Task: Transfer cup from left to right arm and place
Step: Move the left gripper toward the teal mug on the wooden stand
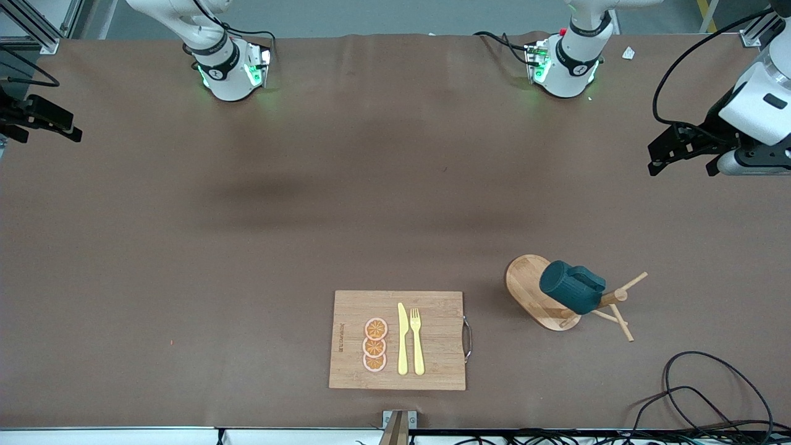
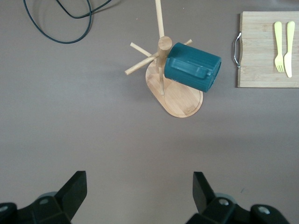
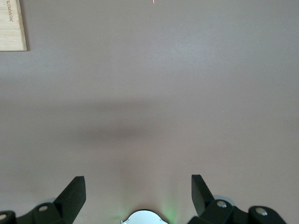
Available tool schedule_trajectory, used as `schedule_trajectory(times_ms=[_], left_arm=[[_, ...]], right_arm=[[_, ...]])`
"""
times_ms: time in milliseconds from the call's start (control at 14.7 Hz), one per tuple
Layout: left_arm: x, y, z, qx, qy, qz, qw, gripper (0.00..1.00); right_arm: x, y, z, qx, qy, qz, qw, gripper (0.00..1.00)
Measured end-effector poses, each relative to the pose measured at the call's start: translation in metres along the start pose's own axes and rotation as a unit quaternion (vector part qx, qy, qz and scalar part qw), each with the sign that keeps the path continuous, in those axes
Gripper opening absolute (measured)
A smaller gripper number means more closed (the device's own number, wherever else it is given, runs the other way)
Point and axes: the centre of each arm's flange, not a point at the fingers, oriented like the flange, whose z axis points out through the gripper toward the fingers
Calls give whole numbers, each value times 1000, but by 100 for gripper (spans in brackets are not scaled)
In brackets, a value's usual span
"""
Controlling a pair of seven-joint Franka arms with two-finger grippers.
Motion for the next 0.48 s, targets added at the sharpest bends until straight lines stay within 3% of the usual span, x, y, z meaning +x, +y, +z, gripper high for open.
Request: schedule_trajectory(times_ms=[477], left_arm=[[2,-2,3,0,-3,-3,1000,100]], right_arm=[[0,0,0,0,0,0,1000,100]])
